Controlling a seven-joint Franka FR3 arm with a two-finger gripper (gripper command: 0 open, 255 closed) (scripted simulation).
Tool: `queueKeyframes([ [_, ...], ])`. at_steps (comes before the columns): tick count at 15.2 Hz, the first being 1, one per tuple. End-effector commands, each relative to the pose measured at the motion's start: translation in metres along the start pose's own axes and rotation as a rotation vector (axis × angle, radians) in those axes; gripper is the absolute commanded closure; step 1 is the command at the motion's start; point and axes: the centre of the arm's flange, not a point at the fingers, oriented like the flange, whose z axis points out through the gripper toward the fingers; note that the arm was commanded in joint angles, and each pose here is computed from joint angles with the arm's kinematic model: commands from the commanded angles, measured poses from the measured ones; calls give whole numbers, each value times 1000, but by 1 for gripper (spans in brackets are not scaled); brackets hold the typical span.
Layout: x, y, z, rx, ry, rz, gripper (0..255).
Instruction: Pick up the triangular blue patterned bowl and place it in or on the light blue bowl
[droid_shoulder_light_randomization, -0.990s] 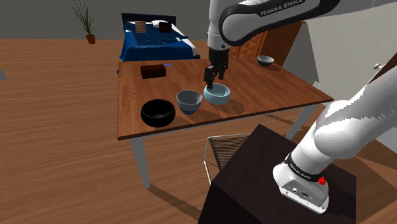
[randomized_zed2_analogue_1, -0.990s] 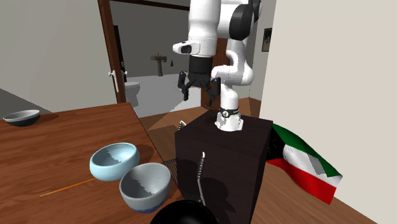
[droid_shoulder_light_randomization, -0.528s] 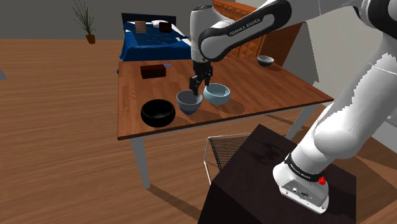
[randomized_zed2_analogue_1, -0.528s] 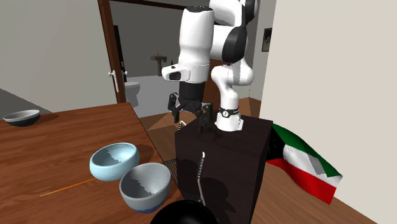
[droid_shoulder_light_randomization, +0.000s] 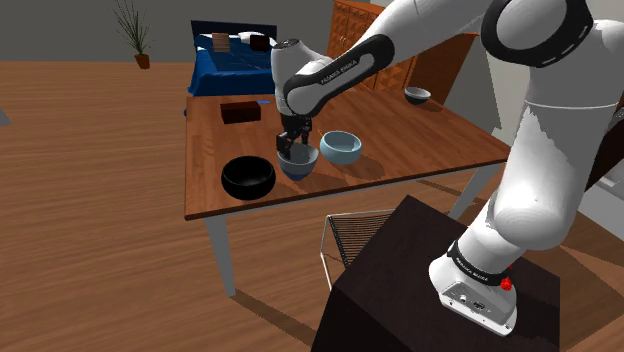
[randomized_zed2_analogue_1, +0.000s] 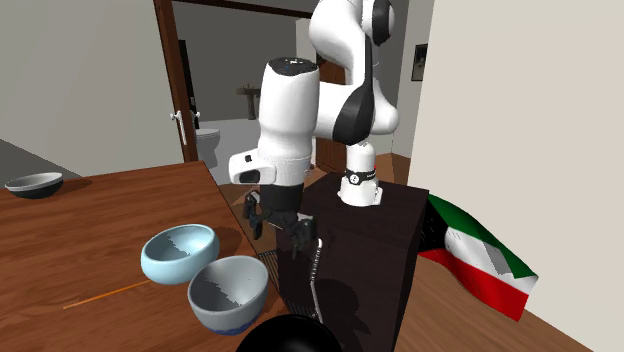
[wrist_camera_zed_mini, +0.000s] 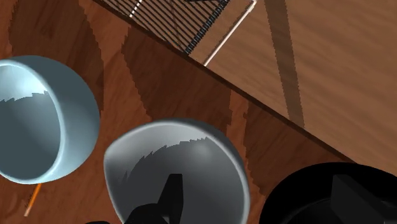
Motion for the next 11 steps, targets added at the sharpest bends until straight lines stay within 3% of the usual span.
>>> queueKeyframes([
  [1, 20, -3, 19, -9, -1, 3, 0],
  [6, 64, -10, 58, -29, -3, 8, 0],
  [11, 64, -9, 85, -29, -3, 8, 0],
])
